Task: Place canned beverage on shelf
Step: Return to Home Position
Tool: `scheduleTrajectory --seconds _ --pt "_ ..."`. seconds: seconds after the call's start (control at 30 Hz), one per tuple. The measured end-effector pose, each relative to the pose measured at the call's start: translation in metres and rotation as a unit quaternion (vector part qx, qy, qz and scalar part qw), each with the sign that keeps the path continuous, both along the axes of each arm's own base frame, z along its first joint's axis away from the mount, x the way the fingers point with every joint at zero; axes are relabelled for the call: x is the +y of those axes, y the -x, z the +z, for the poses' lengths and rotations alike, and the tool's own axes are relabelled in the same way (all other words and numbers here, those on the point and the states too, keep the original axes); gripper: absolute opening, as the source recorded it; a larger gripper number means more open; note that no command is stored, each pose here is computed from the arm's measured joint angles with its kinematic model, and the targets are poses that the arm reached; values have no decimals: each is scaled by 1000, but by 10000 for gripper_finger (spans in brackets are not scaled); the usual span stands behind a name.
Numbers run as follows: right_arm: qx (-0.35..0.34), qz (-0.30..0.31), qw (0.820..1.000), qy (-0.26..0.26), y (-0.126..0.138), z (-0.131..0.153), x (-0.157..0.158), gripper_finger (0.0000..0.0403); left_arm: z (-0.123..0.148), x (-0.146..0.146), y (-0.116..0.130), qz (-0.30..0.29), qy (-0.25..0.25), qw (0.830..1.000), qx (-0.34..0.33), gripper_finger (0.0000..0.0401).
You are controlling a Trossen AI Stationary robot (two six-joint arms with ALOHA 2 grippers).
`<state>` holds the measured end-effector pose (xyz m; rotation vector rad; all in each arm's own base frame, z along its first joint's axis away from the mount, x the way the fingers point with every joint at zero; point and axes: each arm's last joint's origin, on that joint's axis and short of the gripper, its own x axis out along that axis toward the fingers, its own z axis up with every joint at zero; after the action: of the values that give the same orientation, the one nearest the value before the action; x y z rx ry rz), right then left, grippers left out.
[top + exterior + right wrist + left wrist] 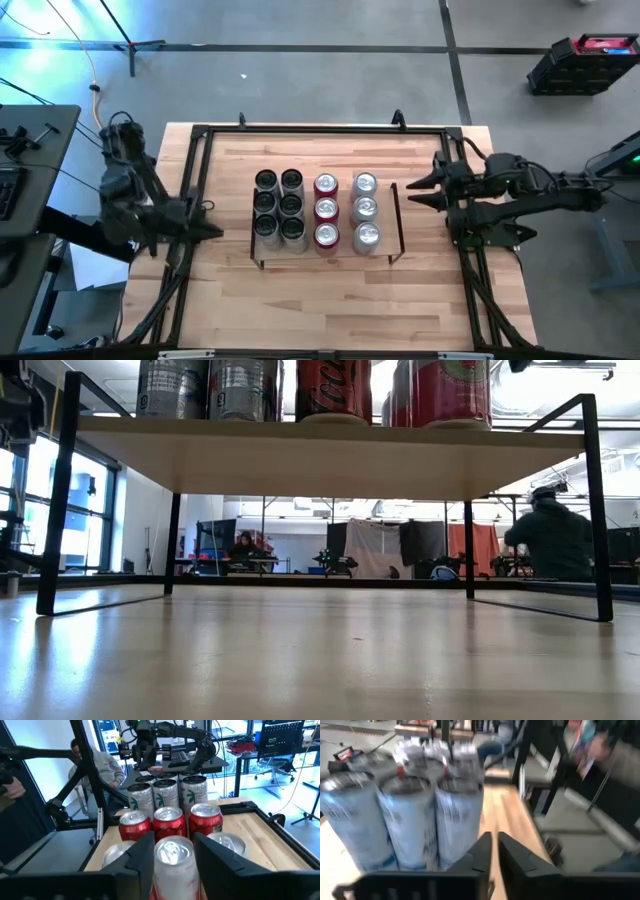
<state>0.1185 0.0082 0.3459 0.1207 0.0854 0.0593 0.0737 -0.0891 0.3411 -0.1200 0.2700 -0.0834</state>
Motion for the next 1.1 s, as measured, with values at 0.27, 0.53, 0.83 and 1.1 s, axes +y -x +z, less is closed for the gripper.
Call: scheduleTrajectory --seconds 0.27,0.53,0.83,1.1 --pt "-16 -28 999 -20 14 -32 -6 7 -30 12 8 -10 52 998 -34 3" --pt "-3 -14 997 -71 15 -50 -7 3 -25 26 12 -92 31 978 -187 0" --pt "-6 -24 998 -52 14 -52 -9 1 -50 26 -4 -130 -17 936 -327 0" --pt "-9 -76 997 -5 8 -52 -23 0 -87 33 -33 -124 -13 950 -285 0"
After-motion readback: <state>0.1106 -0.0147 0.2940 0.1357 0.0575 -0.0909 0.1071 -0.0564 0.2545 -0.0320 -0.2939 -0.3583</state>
